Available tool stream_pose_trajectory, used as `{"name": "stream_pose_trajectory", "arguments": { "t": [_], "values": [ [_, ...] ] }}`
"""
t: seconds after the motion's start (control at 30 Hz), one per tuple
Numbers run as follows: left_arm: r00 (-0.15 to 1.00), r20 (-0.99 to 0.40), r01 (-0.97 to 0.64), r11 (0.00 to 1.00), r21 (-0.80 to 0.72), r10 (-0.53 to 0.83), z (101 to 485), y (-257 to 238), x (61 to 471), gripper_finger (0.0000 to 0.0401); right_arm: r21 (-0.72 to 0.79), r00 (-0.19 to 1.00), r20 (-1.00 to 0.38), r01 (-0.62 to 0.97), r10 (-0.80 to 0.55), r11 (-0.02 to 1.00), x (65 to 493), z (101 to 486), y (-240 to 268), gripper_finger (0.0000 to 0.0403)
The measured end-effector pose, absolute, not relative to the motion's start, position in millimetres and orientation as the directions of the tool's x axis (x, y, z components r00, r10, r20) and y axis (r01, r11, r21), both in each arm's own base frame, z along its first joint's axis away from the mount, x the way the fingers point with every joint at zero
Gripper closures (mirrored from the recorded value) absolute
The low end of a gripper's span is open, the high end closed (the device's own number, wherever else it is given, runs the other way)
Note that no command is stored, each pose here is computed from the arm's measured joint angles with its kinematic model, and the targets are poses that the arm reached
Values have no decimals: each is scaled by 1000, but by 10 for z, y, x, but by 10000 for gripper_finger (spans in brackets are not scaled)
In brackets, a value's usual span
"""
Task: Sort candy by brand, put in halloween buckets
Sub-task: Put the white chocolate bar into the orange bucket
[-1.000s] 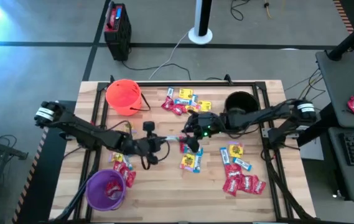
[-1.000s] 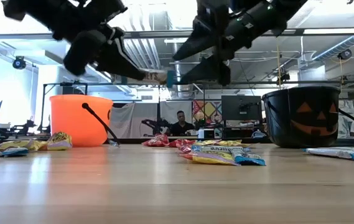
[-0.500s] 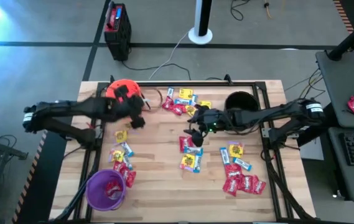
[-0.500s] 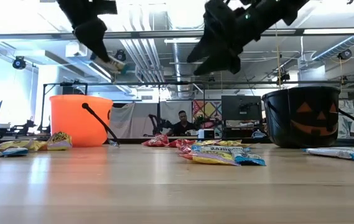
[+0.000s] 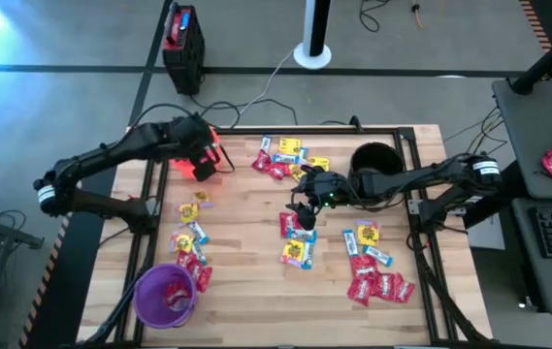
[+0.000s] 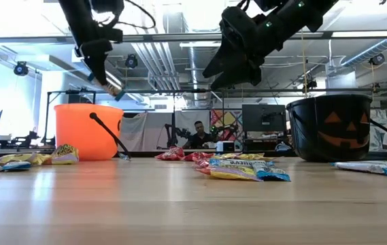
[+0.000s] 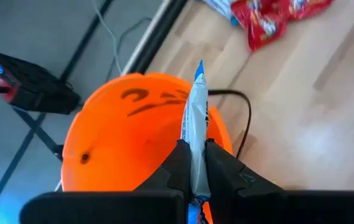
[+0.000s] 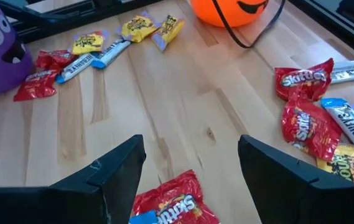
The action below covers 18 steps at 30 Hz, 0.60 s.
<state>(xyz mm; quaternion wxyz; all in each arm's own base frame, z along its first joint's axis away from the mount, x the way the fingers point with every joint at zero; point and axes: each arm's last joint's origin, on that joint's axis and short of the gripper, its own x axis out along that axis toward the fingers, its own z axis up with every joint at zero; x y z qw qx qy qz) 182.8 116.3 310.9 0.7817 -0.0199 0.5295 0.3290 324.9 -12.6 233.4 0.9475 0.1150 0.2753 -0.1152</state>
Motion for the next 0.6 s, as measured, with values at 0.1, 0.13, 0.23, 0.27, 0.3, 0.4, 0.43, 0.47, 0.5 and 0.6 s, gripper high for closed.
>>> {"name": "stream_pose_trajectory", "arguments": {
  "t": [0.1,0.13,0.23,0.27,0.3,0.4,0.43,0.47,0.5,0.6],
  "values": [
    [179,-864,-527,788,320,470,3083,1300,1782,392,155,822,-548,282,-155,947,3249,2334,-126,153],
    [161,-868,-531,783,325,470,3075,1350,1766,392,155,822,-548,282,-155,947,3249,2334,-126,154],
    [116,-875,-543,768,339,469,3058,1497,1708,392,157,822,-548,283,-155,946,3249,2334,-126,154],
    [101,-878,-548,763,343,467,3053,1543,1688,392,158,822,-548,283,-155,946,3249,2335,-126,153],
    [87,-880,-556,756,345,466,3049,1590,1667,392,159,822,-548,284,-155,946,3249,2334,-126,152],
    [47,-890,-587,734,342,453,3033,1694,1617,392,159,822,-548,284,-155,945,3249,2334,-126,149],
    [27,-898,-595,729,338,439,3015,1717,1602,392,159,822,-548,284,-155,945,3249,2334,-126,149],
    [8,-906,-599,727,335,424,2989,1736,1593,392,159,822,-548,284,-155,945,3249,2334,-126,149],
    [-7,-912,-599,728,333,410,2961,1753,1590,391,159,822,-548,284,-155,945,3249,2334,-126,149],
    [-35,-923,-593,735,328,384,2868,1783,1603,385,158,822,-548,284,-155,946,3249,2334,-126,149]
  ]
}}
